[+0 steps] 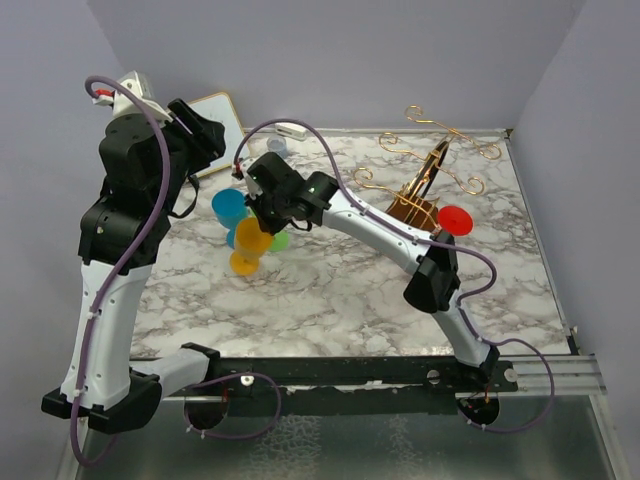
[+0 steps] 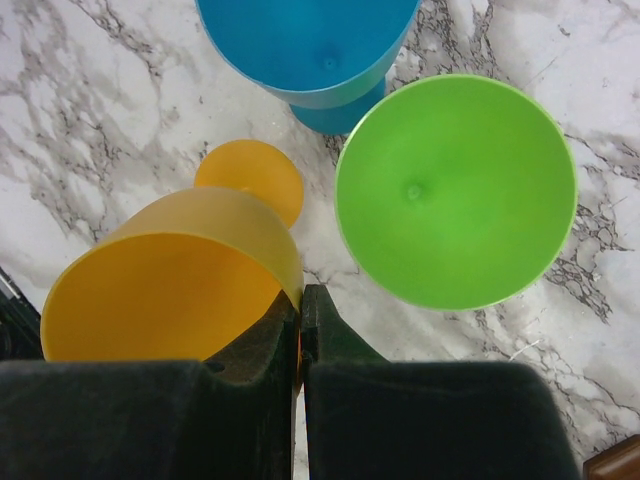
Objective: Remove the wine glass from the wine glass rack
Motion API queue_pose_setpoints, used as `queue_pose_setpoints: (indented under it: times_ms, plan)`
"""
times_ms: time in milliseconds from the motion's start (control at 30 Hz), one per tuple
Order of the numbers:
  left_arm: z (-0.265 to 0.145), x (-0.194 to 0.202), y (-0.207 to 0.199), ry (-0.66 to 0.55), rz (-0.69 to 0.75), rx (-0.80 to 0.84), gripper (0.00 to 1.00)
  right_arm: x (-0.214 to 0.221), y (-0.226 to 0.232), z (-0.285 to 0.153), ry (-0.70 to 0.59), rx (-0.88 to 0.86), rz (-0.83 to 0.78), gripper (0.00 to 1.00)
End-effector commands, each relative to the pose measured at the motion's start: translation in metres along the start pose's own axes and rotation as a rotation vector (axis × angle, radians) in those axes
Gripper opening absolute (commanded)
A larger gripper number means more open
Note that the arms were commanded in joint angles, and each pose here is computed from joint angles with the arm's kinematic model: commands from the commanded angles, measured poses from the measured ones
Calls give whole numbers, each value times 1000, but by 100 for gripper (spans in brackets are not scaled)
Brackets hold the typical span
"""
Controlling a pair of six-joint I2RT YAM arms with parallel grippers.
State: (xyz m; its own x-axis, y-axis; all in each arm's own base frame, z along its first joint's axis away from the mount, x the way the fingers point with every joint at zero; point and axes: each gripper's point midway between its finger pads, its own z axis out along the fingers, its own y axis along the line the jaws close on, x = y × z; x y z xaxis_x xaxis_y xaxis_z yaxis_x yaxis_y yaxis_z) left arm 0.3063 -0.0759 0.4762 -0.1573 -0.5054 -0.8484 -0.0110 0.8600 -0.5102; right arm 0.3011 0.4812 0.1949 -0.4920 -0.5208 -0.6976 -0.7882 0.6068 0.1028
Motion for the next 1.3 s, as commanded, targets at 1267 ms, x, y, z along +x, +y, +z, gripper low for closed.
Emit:
queue_pose_setpoints:
  times_ms: [1267]
  plan:
    - [0, 9, -17, -28, -52, 138, 52, -64, 13, -157, -371, -23, -3, 40]
